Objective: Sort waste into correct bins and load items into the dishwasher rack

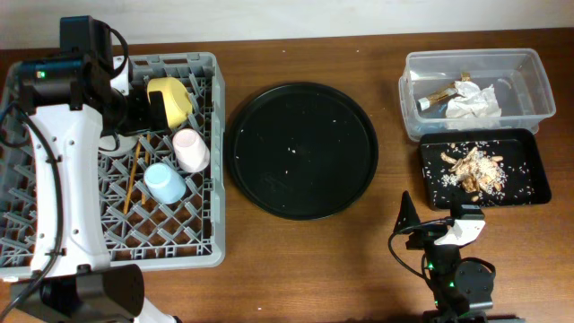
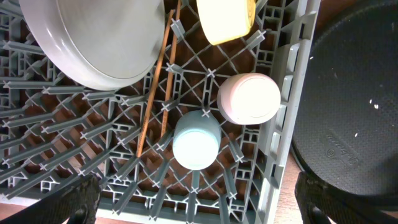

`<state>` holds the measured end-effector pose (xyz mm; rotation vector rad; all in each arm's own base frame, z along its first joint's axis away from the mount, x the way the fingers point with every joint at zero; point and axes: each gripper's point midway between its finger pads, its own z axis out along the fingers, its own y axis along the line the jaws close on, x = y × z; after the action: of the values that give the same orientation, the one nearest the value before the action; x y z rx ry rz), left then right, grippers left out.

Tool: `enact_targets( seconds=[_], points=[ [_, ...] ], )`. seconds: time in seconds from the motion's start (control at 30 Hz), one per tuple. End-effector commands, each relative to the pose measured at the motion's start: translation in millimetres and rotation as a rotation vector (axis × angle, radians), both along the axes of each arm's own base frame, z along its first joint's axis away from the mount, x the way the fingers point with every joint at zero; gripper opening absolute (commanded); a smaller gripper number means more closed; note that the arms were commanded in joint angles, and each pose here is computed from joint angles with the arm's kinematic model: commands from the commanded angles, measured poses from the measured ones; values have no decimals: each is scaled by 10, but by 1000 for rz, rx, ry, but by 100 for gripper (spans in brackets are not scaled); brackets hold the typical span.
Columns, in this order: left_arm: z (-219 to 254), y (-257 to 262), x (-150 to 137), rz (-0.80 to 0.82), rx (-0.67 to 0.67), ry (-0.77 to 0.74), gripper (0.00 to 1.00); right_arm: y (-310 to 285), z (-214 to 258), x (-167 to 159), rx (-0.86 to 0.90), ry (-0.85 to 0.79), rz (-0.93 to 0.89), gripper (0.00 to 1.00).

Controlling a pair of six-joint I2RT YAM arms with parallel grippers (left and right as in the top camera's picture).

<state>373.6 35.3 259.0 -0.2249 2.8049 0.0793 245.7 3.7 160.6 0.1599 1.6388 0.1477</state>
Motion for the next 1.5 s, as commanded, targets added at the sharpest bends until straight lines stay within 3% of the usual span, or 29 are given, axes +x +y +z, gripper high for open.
enact_targets(
  seconds=[0.0, 0.1, 0.2, 0.3, 0.43, 0.57, 0.67, 0.83, 1.03, 1.47],
  points=[
    [88, -16, -16, -8, 1, -27, 99, -3, -46, 3, -9, 3, 1, 98],
    [534, -245, -285, -70, 5, -157, 99, -3, -46, 3, -9, 3, 1, 98],
    [756, -429, -848, -132, 1, -241, 99, -3, -46, 3, -9, 3, 1, 98],
    [729, -279, -1378, -103, 53, -273, 99, -3, -46, 3, -9, 3, 1, 98],
    [714, -254, -1265, -77, 22, -652, 99, -3, -46, 3, -9, 3, 1, 98],
    [320, -472, -1049, -192, -22, -1173, 99, -3, -46, 3, -9, 3, 1, 98],
    [-72, -473, -1138, -198, -7, -1311, 99, -3, -46, 3, -9, 3, 1, 98],
    [-516, -466, -1260, -260, 105, -1356, 99, -3, -46, 3, -9, 3, 1, 98],
    [-1018, -465, -1282, -275, 95, -1164, 100, -3, -46, 3, -9, 3, 1, 98],
    [-1008, -467, -1280, -276, 95, -1168, 99, -3, -46, 3, -9, 3, 1, 98]
  ],
)
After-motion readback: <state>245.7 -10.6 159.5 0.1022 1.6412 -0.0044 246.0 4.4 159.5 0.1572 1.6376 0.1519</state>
